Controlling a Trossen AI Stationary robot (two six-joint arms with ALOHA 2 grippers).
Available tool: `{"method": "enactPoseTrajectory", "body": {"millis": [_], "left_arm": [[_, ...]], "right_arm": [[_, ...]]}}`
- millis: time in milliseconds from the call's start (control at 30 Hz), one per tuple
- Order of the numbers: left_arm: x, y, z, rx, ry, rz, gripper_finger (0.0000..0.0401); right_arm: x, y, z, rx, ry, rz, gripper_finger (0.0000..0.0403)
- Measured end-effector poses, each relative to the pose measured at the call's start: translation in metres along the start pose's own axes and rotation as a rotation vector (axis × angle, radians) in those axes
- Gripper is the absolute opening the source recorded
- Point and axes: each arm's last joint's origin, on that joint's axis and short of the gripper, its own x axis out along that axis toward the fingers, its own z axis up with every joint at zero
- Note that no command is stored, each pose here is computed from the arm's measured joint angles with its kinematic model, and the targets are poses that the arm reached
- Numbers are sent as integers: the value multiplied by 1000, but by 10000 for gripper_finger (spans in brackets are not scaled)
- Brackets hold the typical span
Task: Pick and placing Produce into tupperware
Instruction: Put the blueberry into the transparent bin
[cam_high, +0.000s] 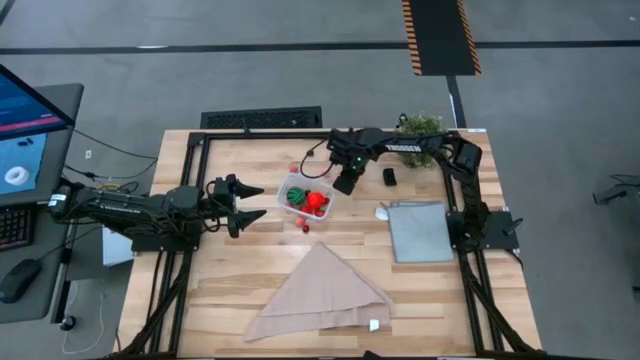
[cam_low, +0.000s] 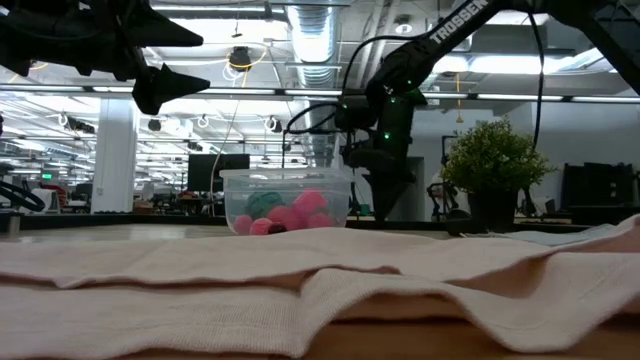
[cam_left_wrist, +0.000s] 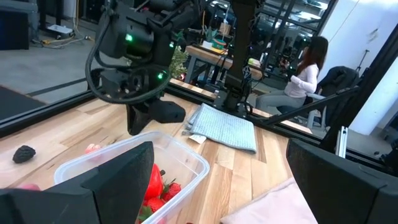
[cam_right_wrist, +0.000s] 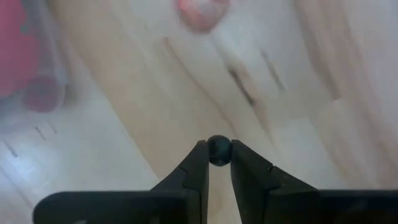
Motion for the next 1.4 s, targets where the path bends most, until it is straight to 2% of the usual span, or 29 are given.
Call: {"method": "enactPoseTrajectory", "body": {"millis": [233, 400, 700, 1067, 1167, 1267, 1400], "left_arm": [[0, 0, -1, 1, 7, 2, 358], [0, 1, -2, 4, 21, 7, 358], [0, 1, -2, 5, 21, 7, 357], [0, 1, -2, 5, 21, 7, 357], [0, 1, -2, 5, 20, 7, 357], [0, 1, -2, 4, 19, 6, 357], [0, 1, -2, -8, 21, 0, 357]], "right_arm": [[-21, -3, 11, -1, -15, -61, 76], [-44, 4, 25, -17, -73, -60, 76], [-74, 52, 39, -124, -172, -33, 75], [-75, 118, 28, -233, -184, 18, 78], [-75, 128, 25, -254, -183, -18, 78], [-74, 122, 22, -252, -151, -116, 78], [-74, 99, 19, -195, -69, -161, 74]]}}
